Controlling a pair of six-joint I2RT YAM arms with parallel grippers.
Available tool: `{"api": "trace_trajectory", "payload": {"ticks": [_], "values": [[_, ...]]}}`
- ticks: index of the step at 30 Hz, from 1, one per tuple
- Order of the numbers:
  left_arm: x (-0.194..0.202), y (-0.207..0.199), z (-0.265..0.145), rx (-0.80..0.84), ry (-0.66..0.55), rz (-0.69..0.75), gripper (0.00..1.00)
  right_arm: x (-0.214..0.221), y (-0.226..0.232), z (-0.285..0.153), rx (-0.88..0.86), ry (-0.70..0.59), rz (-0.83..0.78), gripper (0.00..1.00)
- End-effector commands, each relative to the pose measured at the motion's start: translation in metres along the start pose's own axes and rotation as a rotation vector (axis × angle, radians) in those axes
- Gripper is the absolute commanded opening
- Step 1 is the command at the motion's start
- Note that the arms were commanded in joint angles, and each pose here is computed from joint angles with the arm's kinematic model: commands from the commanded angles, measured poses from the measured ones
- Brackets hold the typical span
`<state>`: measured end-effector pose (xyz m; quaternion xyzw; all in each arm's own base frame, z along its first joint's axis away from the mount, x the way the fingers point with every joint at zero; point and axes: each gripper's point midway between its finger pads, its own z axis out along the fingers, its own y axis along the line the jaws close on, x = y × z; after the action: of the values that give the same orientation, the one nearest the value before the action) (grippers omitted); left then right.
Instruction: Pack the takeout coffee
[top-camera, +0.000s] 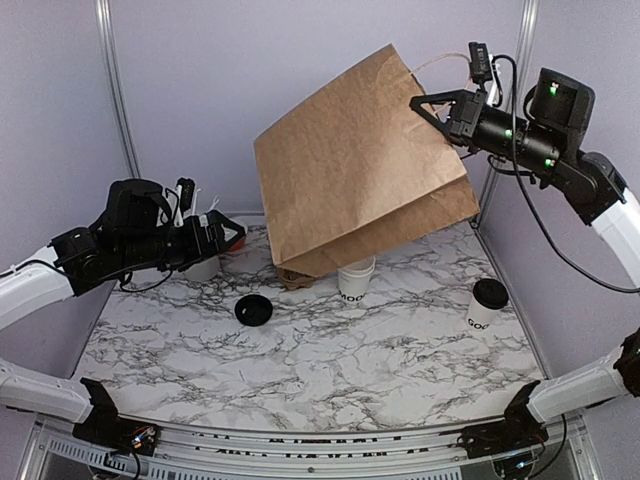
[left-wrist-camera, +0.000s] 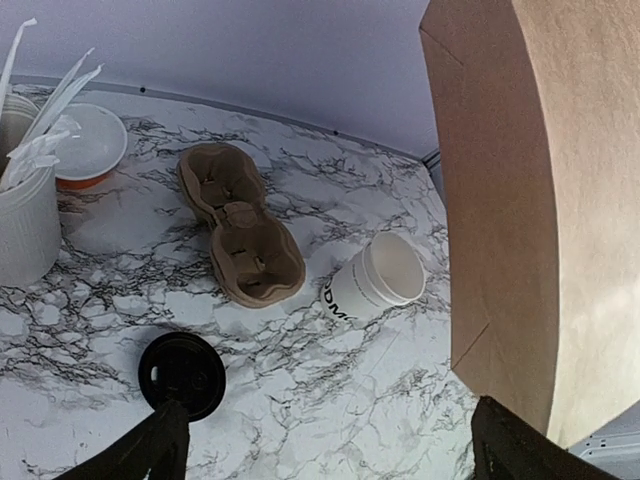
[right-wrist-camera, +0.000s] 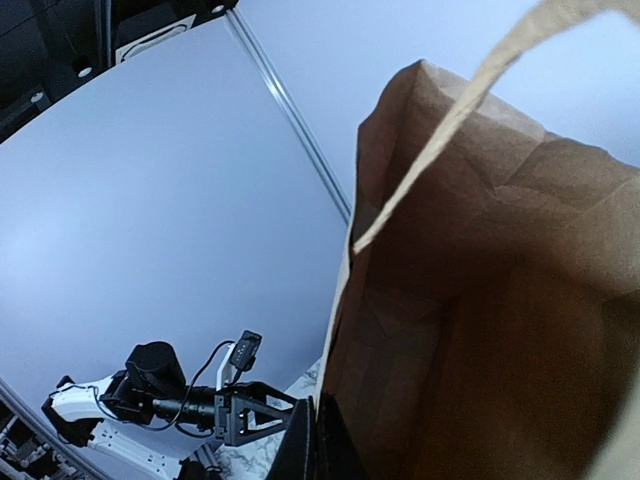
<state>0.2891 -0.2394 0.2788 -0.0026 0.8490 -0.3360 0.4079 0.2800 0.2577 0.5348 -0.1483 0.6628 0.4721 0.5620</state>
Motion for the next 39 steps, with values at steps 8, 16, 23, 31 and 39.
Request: {"api": "trace_trajectory", "payload": {"ticks": [8,16,23,31,39], "values": [[0.065,-0.016,-0.013,-0.011,0.041,-0.101,0.99,0.089,0.025,-0.065,0.042,0.219,0.195,0.00],[0.127,-0.010,-0.007,-0.076,0.124,-0.146,0.99,0.126,0.014,-0.091,0.091,0.285,0.276,0.00],[0.170,-0.025,0.009,-0.104,0.225,-0.091,0.99,0.185,0.037,-0.087,0.115,0.379,0.293,0.00],[0.185,-0.020,0.021,-0.140,0.265,-0.054,0.99,0.229,0.051,-0.055,0.260,0.390,0.223,0.00],[0.182,-0.003,0.028,-0.107,0.318,-0.050,0.99,0.260,0.080,-0.001,0.338,0.433,0.124,0.00]]}}
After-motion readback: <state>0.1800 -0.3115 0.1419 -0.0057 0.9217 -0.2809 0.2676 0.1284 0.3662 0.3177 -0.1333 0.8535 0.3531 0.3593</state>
